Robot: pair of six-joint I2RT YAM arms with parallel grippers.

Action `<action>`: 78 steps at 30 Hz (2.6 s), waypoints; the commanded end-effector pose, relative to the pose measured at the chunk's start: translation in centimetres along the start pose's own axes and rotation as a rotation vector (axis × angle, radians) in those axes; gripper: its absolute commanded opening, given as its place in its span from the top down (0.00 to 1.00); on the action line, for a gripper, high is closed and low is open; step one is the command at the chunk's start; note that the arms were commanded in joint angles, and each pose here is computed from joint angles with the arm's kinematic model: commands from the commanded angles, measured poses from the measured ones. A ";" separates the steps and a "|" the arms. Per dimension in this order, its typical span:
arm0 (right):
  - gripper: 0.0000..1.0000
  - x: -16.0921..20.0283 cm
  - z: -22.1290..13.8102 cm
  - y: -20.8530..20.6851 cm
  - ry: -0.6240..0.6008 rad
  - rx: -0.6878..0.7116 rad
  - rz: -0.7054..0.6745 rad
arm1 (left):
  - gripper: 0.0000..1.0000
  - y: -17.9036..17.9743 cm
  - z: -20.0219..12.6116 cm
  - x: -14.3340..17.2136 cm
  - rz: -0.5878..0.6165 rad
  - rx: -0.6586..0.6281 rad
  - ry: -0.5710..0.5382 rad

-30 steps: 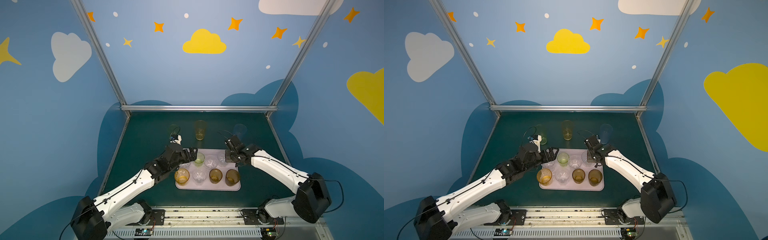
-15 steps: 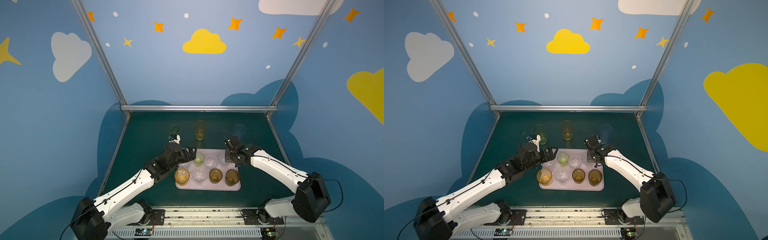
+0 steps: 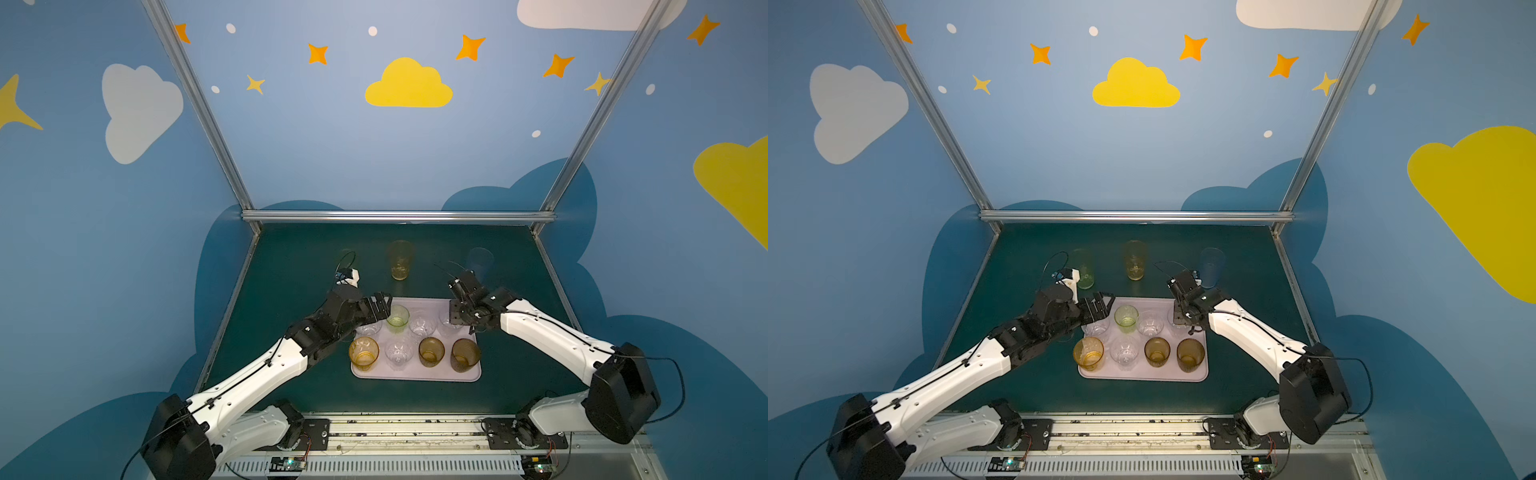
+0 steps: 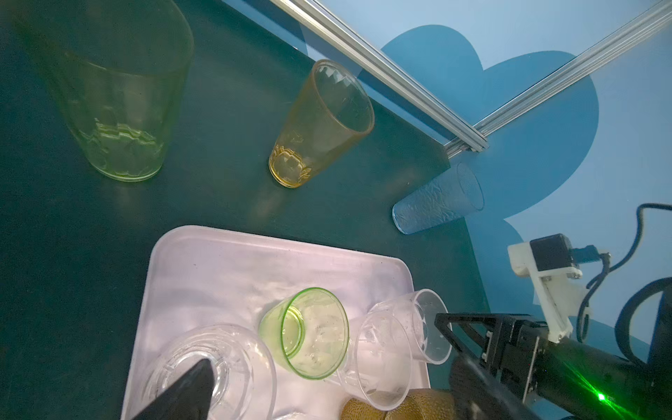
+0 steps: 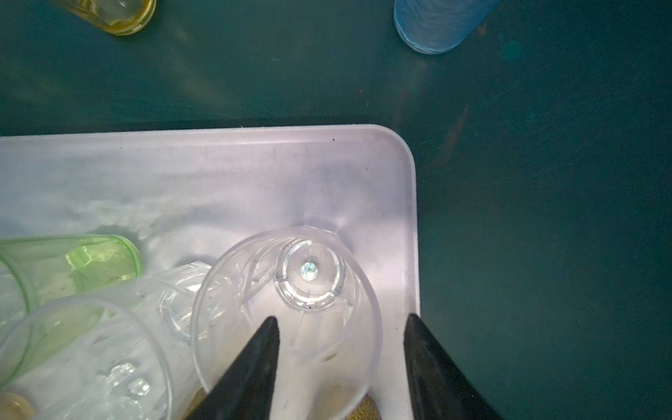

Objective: Place the glasses into the tray
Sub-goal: Place the glass on the tray, then pick up the glass from the top-center of the table.

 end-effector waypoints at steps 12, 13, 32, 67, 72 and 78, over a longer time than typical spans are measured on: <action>0.12 -1.8 -2.7 -0.9 -0.075 0.017 0.022 | 0.00 2.0 -1.1 -3.0 -0.006 -0.085 -0.106; 0.12 -1.7 -2.9 -1.1 -0.085 0.019 0.025 | 0.00 1.9 -1.2 -3.5 0.001 -0.088 -0.117; 0.12 -1.3 -7.7 -1.5 -0.258 -0.213 -0.021 | 0.00 8.4 -1.5 -13.4 -0.119 -0.322 -0.310; 0.12 -1.2 -6.6 0.9 -0.242 -0.373 -0.018 | 0.00 13.6 3.2 -14.8 -0.248 -0.330 -0.106; 0.12 -1.1 -6.3 0.6 -0.233 -0.359 -0.015 | 0.07 14.0 3.9 -14.2 -0.260 -0.335 -0.071; 0.12 -0.9 -6.4 0.3 -0.235 -0.355 -0.008 | 0.17 14.2 4.3 -13.9 -0.263 -0.339 -0.054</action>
Point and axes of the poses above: each gripper's point midway between its finger pads, its own z axis out along the fingers, its own y axis along the line the jaws close on, x = y × z, the point moved 2 cm from there along -z, back along the fingers, and after that the axes turned 5 degrees about -z, right-handed, at the moved point
